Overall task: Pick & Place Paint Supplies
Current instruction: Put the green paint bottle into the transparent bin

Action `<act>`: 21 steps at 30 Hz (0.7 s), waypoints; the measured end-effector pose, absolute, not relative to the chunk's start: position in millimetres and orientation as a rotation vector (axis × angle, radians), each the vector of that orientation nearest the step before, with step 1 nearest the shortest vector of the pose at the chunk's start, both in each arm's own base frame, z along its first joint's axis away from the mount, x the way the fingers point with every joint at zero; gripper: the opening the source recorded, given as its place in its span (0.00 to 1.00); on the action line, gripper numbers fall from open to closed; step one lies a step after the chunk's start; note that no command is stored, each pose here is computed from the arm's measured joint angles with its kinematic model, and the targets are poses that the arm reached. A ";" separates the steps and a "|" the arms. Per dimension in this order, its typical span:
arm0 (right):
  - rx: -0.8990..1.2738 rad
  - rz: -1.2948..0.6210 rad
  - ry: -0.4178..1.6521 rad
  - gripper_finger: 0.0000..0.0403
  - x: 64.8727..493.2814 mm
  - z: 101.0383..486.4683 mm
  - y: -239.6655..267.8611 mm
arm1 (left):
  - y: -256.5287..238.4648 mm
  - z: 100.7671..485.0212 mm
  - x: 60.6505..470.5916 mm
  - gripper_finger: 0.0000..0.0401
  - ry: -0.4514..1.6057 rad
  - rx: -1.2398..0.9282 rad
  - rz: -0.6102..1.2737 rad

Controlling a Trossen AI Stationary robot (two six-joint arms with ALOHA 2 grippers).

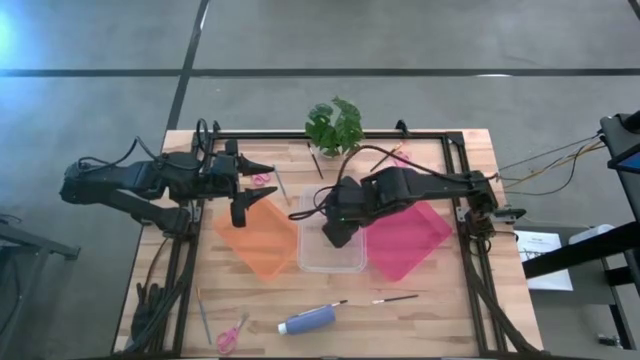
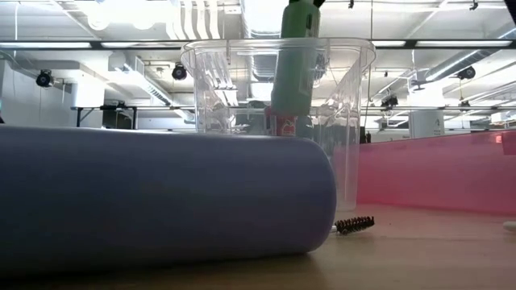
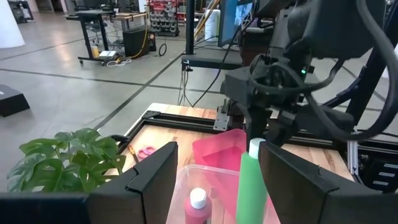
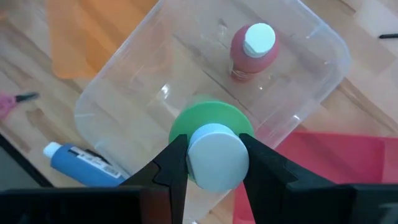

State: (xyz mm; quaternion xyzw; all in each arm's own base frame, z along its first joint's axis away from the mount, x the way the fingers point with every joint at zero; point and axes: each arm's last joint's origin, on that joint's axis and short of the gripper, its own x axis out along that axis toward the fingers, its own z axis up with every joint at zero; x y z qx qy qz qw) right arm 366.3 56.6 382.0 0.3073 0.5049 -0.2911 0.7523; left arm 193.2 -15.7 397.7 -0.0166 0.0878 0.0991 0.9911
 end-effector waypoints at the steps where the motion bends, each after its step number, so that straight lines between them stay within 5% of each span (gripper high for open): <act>1: 0.667 -0.638 1.107 0.28 368.2 379.9 55.8 | -15.7 397.6 193.2 0.58 0.176 -0.033 0.199; 21: 0.610 -0.676 1.190 0.28 382.5 344.9 52.8 | -15.8 397.5 193.2 0.58 0.180 -0.006 0.196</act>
